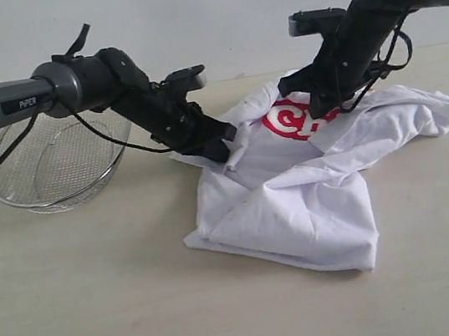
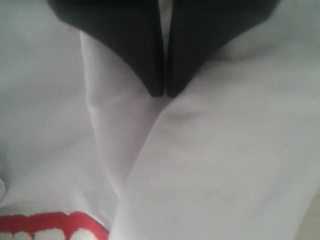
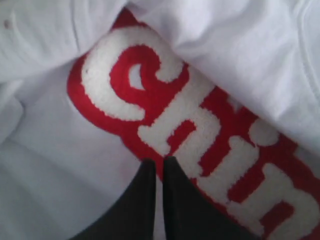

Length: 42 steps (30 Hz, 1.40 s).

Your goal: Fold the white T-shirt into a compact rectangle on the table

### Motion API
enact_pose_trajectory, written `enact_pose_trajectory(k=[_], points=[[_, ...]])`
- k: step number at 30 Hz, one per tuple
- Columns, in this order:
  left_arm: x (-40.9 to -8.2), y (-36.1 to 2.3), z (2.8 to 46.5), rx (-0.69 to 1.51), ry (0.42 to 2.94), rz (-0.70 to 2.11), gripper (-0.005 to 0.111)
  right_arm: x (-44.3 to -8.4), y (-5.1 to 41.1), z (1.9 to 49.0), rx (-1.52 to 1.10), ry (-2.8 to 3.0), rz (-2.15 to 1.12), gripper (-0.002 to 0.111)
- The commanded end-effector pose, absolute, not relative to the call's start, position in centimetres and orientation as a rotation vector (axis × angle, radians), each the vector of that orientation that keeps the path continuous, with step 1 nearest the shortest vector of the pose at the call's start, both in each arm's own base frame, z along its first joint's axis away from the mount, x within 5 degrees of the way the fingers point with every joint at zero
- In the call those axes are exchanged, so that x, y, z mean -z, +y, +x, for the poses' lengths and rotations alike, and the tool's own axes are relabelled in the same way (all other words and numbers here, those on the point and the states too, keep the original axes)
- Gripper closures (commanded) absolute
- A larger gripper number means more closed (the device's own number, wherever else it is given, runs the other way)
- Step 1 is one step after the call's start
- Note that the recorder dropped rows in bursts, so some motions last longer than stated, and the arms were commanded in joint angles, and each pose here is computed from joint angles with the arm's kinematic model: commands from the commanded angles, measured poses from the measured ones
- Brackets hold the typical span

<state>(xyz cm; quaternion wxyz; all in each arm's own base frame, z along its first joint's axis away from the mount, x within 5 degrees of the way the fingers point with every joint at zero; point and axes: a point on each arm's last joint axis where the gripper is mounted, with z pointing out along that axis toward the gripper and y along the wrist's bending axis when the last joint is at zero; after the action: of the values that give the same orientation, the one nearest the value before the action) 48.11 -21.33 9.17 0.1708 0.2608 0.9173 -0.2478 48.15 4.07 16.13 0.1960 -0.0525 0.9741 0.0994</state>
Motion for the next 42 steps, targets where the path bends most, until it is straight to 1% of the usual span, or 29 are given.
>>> enact_pose_trajectory(k=[1,6,9,13,16,18,22,27,30,34,38,42], points=[[-6.8,-16.5,49.1,0.558,2.713,0.717,0.102,-15.1,5.7,48.2,-0.285,2.736,-0.224,0.108],[-6.9,-13.4,49.7,0.554,2.758,0.649,0.102,-14.8,8.0,47.9,-0.293,2.735,-0.322,0.108],[-7.1,-12.1,49.9,0.559,2.775,0.607,0.102,-14.7,9.7,47.3,-0.318,2.743,-0.426,0.108],[-7.7,-12.2,49.9,0.591,2.755,0.613,0.102,-14.8,12.8,46.3,-0.404,2.722,-0.624,0.108],[-8.8,-13.4,49.6,0.711,2.685,0.704,0.102,-15.0,15.3,45.7,-0.435,2.66,-0.773,0.108],[-9.9,-14.1,49.4,0.748,2.656,0.718,0.102,-15.3,16.6,45.6,-0.43,2.627,-0.805,0.108],[-13.1,-14.5,49.4,0.725,2.591,0.732,0.102,-16.2,18.0,45.3,-0.459,2.617,-0.854,0.108],[-18.4,-14.3,48.6,0.694,2.519,0.8,0.102,-17.0,18.7,45.0,-0.484,2.628,-0.904,0.108],[-20.1,-14.4,47.3,0.754,2.547,0.879,0.102,-17.0,18.7,44.9,-0.483,2.628,-0.918,0.108],[-19.8,-14.9,46.3,0.818,2.597,0.927,0.102,-17.0,18.6,44.7,-0.49,2.649,-0.935,0.108],[-17.6,-16.2,44.9,0.848,2.641,1.005,0.102,-17.0,18.7,44.9,-0.483,2.635,-0.925,0.108],[-15.6,-17.6,43.8,0.832,2.647,1.041,0.102,-16.5,18.6,44.8,-0.481,2.63,-0.988,0.108]])
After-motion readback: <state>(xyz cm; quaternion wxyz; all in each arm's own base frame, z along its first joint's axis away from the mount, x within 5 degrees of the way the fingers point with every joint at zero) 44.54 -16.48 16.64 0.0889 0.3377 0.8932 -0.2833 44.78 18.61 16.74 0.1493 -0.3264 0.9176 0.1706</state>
